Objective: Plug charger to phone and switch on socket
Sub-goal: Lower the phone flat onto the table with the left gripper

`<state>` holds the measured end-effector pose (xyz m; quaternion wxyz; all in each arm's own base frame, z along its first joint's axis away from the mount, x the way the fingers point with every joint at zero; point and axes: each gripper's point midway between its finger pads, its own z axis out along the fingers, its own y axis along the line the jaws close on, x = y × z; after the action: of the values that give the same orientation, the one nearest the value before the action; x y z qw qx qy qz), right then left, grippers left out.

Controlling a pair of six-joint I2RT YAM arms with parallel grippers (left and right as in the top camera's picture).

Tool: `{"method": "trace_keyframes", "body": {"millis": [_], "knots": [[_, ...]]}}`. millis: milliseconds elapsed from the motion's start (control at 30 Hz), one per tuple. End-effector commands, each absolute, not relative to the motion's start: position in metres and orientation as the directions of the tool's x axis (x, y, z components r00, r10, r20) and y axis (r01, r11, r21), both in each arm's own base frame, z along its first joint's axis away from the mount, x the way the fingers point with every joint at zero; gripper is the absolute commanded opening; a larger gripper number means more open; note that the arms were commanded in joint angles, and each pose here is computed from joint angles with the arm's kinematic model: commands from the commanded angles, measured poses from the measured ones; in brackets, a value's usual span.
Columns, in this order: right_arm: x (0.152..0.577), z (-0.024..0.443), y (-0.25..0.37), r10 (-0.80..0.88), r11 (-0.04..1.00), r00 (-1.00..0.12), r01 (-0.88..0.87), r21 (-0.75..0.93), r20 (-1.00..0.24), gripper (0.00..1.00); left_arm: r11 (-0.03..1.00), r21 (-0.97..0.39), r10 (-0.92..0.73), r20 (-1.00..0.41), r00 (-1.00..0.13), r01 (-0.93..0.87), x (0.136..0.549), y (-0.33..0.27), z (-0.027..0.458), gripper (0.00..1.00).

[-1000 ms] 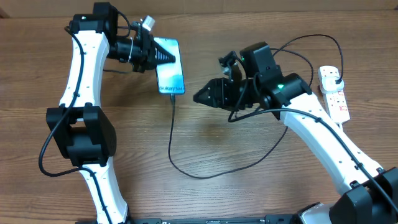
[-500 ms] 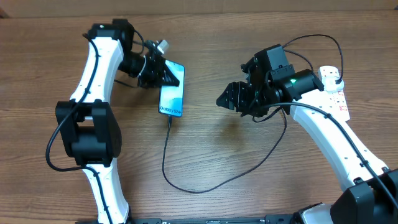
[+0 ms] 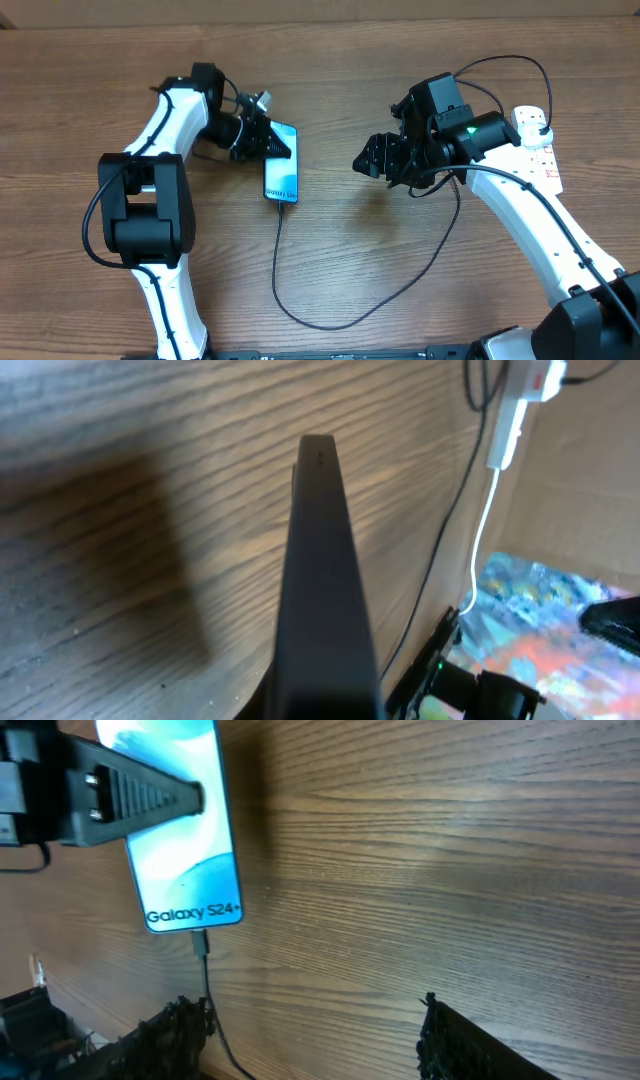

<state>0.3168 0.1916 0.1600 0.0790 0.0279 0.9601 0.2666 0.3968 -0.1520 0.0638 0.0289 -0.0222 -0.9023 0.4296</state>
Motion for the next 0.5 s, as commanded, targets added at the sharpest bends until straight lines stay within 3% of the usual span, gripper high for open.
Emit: {"method": "trace_keyframes", "body": {"millis": [0,233,467], "knots": [[0.318,0.171,0.189,0.094,0.857,-0.98,-0.011,0.515,-0.178,0.7,0.611,-0.791,0.047,0.075,-0.996,-0.031,0.388,-0.159,0.06,0.04],[0.318,0.171,0.19,0.095,0.857,-0.979,-0.011,0.516,-0.178,0.7,0.622,-0.782,0.047,0.077,-0.996,-0.031,0.384,-0.157,0.049,0.04],[0.318,0.171,0.19,0.094,0.857,-0.979,-0.011,0.516,-0.178,0.7,0.712,-0.703,0.05,0.06,-0.997,-0.007,0.386,-0.145,0.033,0.04]]}}
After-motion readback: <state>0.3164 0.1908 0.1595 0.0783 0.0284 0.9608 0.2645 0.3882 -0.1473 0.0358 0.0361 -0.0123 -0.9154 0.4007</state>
